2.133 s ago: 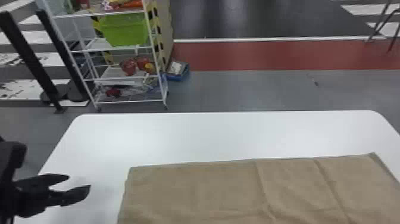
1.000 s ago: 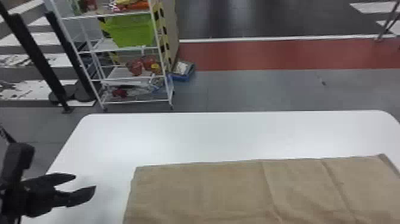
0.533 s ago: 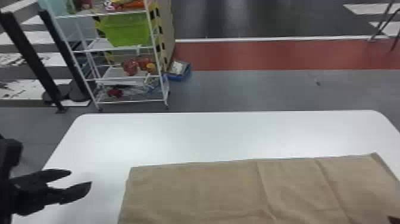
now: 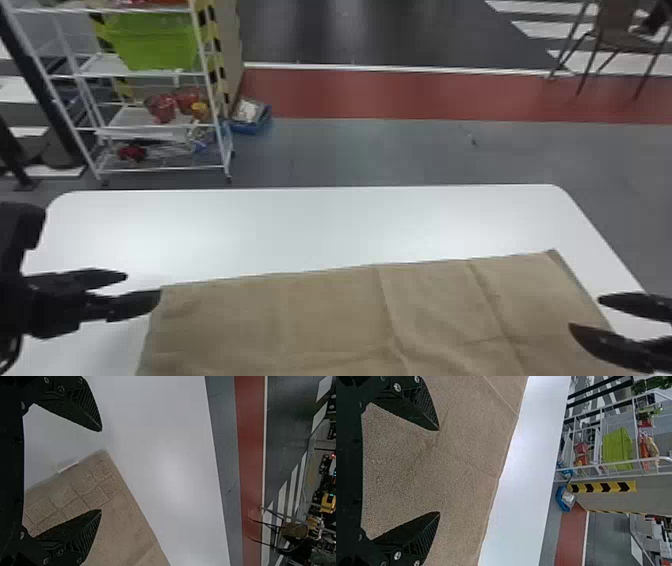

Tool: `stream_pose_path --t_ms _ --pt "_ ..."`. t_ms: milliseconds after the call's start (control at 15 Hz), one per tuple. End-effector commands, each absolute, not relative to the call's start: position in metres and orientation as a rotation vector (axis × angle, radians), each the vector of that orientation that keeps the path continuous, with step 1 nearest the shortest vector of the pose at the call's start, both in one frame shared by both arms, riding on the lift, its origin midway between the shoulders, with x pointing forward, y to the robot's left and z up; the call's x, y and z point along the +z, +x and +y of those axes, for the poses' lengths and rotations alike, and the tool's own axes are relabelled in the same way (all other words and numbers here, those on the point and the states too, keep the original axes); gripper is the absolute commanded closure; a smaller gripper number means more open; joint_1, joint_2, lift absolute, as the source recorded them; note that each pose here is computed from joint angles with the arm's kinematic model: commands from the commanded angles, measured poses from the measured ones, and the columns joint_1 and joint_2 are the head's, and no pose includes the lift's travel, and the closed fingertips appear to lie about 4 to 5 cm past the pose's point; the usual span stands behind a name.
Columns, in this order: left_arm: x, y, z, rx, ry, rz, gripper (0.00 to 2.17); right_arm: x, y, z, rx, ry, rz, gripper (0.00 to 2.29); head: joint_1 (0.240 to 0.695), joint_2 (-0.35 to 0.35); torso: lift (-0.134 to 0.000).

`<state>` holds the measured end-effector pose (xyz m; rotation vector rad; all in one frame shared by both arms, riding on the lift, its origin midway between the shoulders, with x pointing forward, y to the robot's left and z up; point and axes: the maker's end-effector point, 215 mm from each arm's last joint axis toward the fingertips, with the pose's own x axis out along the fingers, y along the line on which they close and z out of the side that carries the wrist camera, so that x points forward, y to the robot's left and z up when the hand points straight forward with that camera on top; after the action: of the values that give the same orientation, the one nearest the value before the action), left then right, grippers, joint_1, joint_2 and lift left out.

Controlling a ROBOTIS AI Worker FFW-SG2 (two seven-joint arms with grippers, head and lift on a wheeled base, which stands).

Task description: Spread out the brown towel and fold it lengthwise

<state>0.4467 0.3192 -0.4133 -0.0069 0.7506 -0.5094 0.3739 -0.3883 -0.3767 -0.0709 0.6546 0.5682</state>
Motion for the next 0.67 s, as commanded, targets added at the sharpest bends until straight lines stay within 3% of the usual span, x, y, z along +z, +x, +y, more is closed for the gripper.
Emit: stream_pose_path --t_ms 0,333,600 --pt "-0.423 0.461 0.305 -0.529 -0.028 0.783 0.21 -0.376 0.368 -0.406 0.536 -0.054 0.651 0.14 0.695 -0.090 -0.122" --pt "-0.452 0.468 0.305 -0.519 -0.015 0.845 0.27 -0.377 0.359 -0.429 0.506 -0.018 0.635 0.14 0.695 -0.159 -0.122" --pt "-0.460 0.469 0.317 -0.495 0.007 0.852 0.27 -0.383 0.355 -0.430 0.511 -0.004 0.639 0.14 0.695 -0.161 -0.122"
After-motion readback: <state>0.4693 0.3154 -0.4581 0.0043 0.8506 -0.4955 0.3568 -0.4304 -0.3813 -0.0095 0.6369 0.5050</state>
